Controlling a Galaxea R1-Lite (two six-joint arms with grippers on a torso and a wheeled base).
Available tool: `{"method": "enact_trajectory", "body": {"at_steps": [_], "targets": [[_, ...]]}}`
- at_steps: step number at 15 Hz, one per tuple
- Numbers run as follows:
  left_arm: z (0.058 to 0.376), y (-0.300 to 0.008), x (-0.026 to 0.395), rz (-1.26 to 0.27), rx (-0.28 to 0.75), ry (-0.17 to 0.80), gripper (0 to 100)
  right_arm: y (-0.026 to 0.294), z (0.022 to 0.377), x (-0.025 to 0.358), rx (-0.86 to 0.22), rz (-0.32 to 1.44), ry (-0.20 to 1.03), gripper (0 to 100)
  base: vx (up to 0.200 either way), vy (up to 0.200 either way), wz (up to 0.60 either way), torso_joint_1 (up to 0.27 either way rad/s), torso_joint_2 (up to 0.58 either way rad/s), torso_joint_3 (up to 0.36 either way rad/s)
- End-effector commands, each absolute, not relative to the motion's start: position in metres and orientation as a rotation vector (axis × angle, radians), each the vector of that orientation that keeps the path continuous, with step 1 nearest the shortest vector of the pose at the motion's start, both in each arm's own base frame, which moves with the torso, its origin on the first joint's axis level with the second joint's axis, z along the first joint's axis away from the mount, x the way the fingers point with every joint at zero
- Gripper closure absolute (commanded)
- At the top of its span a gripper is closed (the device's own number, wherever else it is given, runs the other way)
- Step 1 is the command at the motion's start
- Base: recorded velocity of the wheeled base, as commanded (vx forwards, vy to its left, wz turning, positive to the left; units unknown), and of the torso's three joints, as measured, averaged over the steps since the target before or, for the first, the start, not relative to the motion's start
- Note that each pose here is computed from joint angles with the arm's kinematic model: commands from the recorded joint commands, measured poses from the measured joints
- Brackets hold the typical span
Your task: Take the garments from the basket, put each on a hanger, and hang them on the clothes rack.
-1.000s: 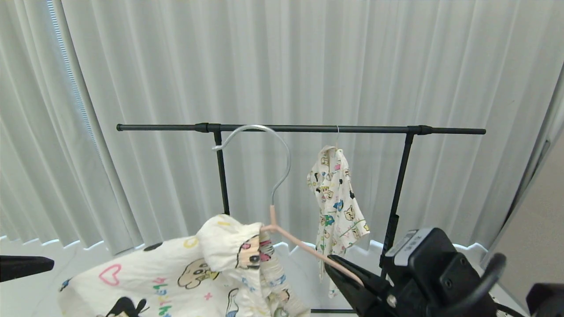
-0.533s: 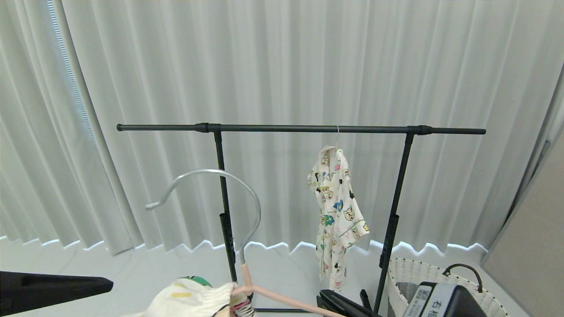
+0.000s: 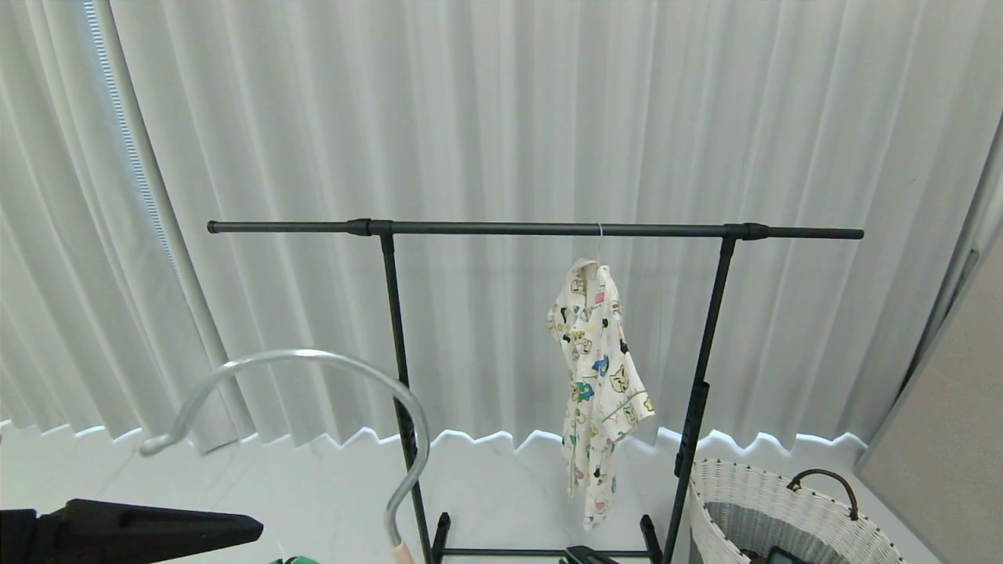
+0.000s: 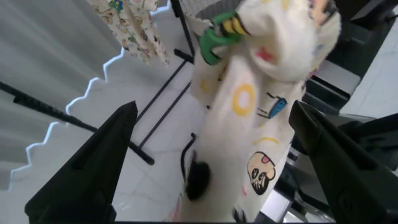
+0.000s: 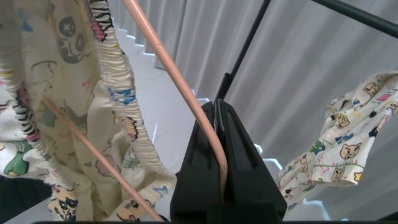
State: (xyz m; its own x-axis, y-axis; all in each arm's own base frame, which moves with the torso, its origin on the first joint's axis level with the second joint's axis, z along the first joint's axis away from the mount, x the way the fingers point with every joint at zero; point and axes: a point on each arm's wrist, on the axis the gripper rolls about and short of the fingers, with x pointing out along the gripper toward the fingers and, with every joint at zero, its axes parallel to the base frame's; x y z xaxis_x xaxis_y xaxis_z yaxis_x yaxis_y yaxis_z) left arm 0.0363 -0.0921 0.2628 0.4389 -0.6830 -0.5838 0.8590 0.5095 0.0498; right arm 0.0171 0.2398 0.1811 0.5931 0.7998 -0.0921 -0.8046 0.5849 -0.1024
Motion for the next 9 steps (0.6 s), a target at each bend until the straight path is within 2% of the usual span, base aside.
{"method": "enact_trajectory", "body": {"at_steps": [1,4,6,7,9], "targets": [[0.26,-0.093,0.038,-0.998,0.362,0.542,0,0.238,0.184,0.014,-0.142,0.949,0.024,100,0.0,0.0,0.0,0.0,0.0,0.0],[0.255,-0.091,0.036,-1.061,0.393,0.524,0,0.235,0.187,0.011,-0.145,0.961,0.01,100,0.0,0.0,0.0,0.0,0.0,0.0],[0.253,-0.095,0.037,-1.068,0.379,0.506,0,0.234,0.187,0.01,-0.153,0.966,0.004,100,0.0,0.0,0.0,0.0,0.0,0.0],[0.251,-0.097,0.038,-1.069,0.373,0.496,100,0.234,0.187,0.01,-0.156,0.966,0.002,100,0.0,0.0,0.0,0.0,0.0,0.0],[0.249,-0.099,0.038,-1.076,0.373,0.497,100,0.234,0.187,0.01,-0.154,0.966,0.001,100,0.0,0.0,0.0,0.0,0.0,0.0]]}}
